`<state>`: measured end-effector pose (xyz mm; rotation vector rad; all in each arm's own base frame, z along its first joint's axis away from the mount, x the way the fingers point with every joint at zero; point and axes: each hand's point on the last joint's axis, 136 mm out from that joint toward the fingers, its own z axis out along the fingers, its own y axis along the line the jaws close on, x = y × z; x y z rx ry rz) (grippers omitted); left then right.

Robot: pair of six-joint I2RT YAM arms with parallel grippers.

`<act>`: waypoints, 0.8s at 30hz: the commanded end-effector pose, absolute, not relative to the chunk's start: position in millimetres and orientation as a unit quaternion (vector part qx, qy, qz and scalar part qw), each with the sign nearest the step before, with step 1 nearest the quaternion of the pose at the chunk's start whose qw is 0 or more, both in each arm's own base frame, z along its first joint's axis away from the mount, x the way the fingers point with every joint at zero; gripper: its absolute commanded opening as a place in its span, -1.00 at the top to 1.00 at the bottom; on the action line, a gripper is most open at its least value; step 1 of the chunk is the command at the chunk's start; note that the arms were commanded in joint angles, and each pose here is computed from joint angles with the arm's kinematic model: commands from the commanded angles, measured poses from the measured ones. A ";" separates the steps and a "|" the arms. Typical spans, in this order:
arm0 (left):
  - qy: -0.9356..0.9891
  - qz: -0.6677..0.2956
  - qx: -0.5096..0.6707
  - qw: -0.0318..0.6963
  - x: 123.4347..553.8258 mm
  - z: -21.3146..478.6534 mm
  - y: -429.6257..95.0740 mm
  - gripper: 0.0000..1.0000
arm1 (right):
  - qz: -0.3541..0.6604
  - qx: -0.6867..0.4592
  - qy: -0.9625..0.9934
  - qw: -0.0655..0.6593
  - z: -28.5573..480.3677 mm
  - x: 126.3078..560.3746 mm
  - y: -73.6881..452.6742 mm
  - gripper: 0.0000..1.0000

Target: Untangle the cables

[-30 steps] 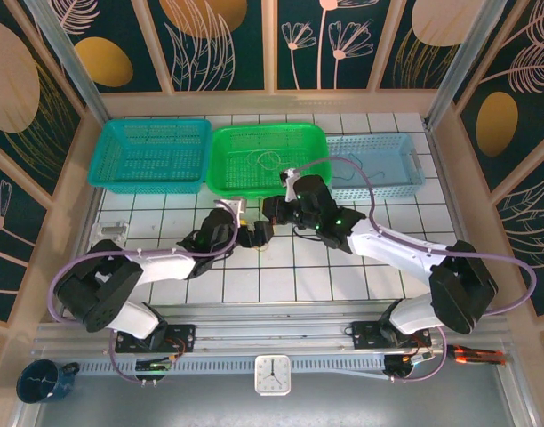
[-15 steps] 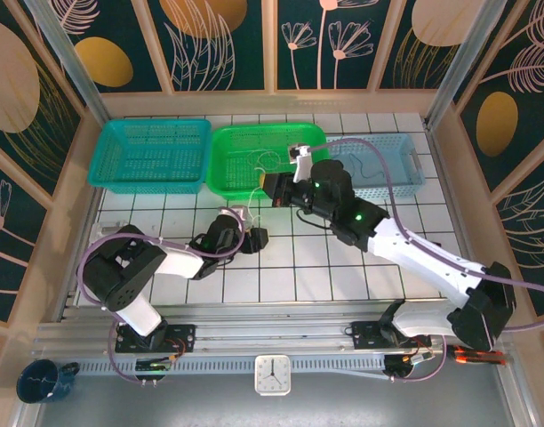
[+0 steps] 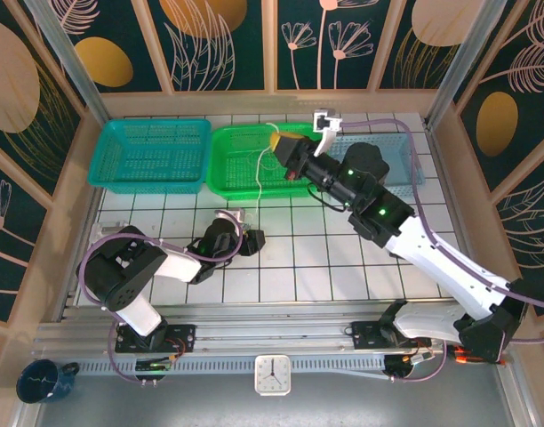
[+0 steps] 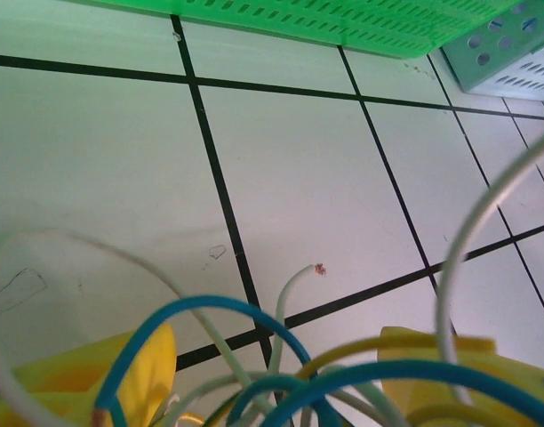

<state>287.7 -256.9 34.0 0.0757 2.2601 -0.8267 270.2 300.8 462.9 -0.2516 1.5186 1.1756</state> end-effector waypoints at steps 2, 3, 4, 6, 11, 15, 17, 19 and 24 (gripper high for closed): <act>0.887 -0.323 0.025 0.329 273.7 20.7 -253.3 -0.21 | 0.499 -0.090 0.555 0.659 543.3 260.7 265.0 1.00; 0.887 -0.323 0.025 0.329 273.8 21.1 -253.2 -0.20 | 0.495 -0.088 0.545 0.670 552.8 260.3 260.2 1.00; 0.887 -0.323 0.025 0.328 273.3 20.8 -253.1 -0.20 | 0.491 -0.085 0.534 0.683 563.2 260.0 253.8 1.00; 0.887 -0.324 0.025 0.327 272.7 20.7 -253.0 -0.20 | 0.485 -0.078 0.516 0.702 579.8 260.1 243.2 1.00; 0.888 -0.323 0.024 0.326 272.1 19.9 -252.0 -0.20 | 0.479 -0.059 0.470 0.739 613.1 262.4 219.9 1.00; 0.889 -0.322 0.023 0.325 270.7 19.4 -250.9 -0.19 | 0.480 -0.048 0.432 0.762 634.2 260.1 204.7 1.00; 0.889 -0.322 0.023 0.325 270.4 19.3 -250.5 -0.19 | 0.481 -0.041 0.418 0.770 643.2 260.2 198.9 1.00; 0.889 -0.322 0.023 0.325 269.9 19.0 -250.1 -0.18 | 0.485 -0.038 0.406 0.774 651.1 259.4 194.5 1.00; 0.890 -0.321 0.023 0.322 267.7 16.6 -248.7 -0.16 | 0.492 -0.038 0.379 0.783 669.5 252.5 188.6 1.00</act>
